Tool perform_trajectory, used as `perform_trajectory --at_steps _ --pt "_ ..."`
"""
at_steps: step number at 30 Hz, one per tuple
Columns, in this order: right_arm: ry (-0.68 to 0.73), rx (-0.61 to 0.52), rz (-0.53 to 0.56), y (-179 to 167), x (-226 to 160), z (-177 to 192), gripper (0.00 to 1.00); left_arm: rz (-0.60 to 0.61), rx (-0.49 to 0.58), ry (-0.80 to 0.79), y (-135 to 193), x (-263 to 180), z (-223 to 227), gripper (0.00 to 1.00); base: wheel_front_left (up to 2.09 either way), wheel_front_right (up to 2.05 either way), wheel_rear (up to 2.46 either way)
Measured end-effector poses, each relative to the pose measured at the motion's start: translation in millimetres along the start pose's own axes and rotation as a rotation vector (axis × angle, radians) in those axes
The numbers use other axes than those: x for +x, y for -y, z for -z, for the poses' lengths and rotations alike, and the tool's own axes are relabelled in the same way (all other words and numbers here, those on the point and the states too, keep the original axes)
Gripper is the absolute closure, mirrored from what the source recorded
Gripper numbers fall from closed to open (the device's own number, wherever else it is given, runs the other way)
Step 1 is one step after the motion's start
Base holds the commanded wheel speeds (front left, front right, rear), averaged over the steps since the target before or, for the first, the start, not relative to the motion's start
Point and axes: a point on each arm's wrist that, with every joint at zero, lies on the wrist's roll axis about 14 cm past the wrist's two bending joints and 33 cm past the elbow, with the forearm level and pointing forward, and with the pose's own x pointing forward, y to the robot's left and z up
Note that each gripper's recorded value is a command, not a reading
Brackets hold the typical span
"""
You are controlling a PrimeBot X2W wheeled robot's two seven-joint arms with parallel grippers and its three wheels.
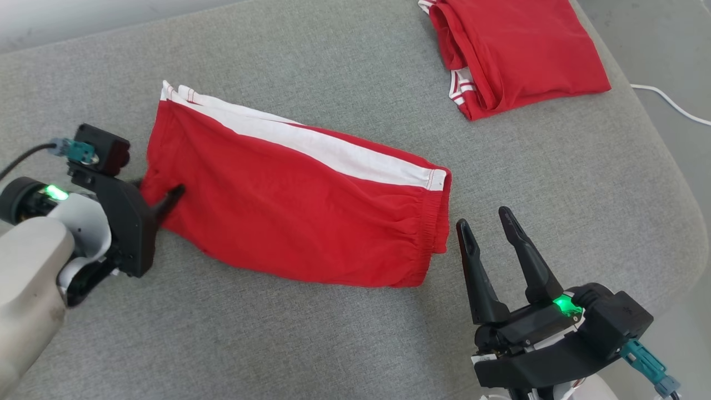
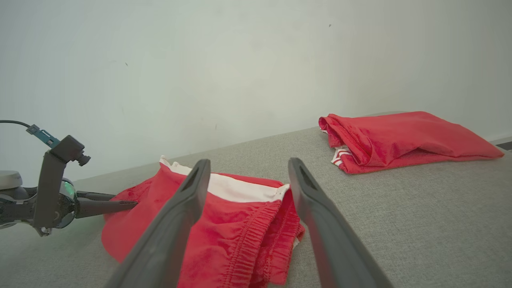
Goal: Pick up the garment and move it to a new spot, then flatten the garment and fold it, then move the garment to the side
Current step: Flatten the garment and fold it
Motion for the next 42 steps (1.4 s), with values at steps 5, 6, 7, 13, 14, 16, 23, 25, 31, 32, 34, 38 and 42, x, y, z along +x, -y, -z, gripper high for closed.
perform_trajectory --at_steps 5,6,7,13,14,16,23,25,31,32,34,38,42 --pt "-0.001 0.015 -0.009 -4 -1 1 0.00 -0.007 -0.011 0.035 0 -10 -6 1.00 0.00 0.00 0.00" --pt "-0.001 0.019 -0.013 -6 -1 1 0.00 -0.011 -0.017 0.049 0 -14 -9 1.00 0.00 0.00 0.00" --pt "-0.002 0.022 -0.018 -7 -2 2 0.00 -0.014 -0.021 0.066 0 -17 -12 1.00 0.00 0.00 0.00" --pt "0.001 0.039 -0.028 -11 -4 2 0.00 -0.031 -0.063 0.123 3 -46 -15 1.00 0.00 0.00 0.00" --pt "0.002 0.042 -0.026 -11 -4 2 0.00 -0.038 -0.081 0.134 4 -51 -14 1.00 0.00 0.00 0.00" --pt "0.005 0.049 -0.024 -10 -6 1 0.00 -0.048 -0.099 0.147 7 -63 -10 1.00 0.00 0.00 0.00" --pt "0.001 0.067 -0.027 -14 -11 3 0.00 -0.115 -0.211 0.190 21 -105 22 1.00 0.00 0.00 0.00" --pt "-0.003 0.071 -0.029 -15 -12 5 0.00 -0.128 -0.244 0.197 28 -113 35 1.00 0.00 0.00 0.00" --pt "-0.035 0.077 -0.060 -25 -14 15 0.00 -0.175 -0.362 0.223 42 -130 65 0.66 0.00 0.00 0.00" --pt "-0.038 0.078 -0.064 -26 -15 16 0.00 -0.177 -0.373 0.219 45 -131 69 0.76 0.00 0.00 0.00" --pt "-0.035 0.077 -0.072 -28 -15 14 0.00 -0.167 -0.394 0.239 53 -132 70 0.83 0.00 0.00 0.00" --pt "-0.029 0.069 -0.088 -30 -14 12 0.00 -0.250 -0.342 0.313 39 -142 59 0.00 0.00 0.00 0.00" --pt "-0.017 0.063 -0.100 -33 -13 7 0.00 -0.301 -0.336 0.379 32 -151 47 0.00 0.00 0.00 0.00"
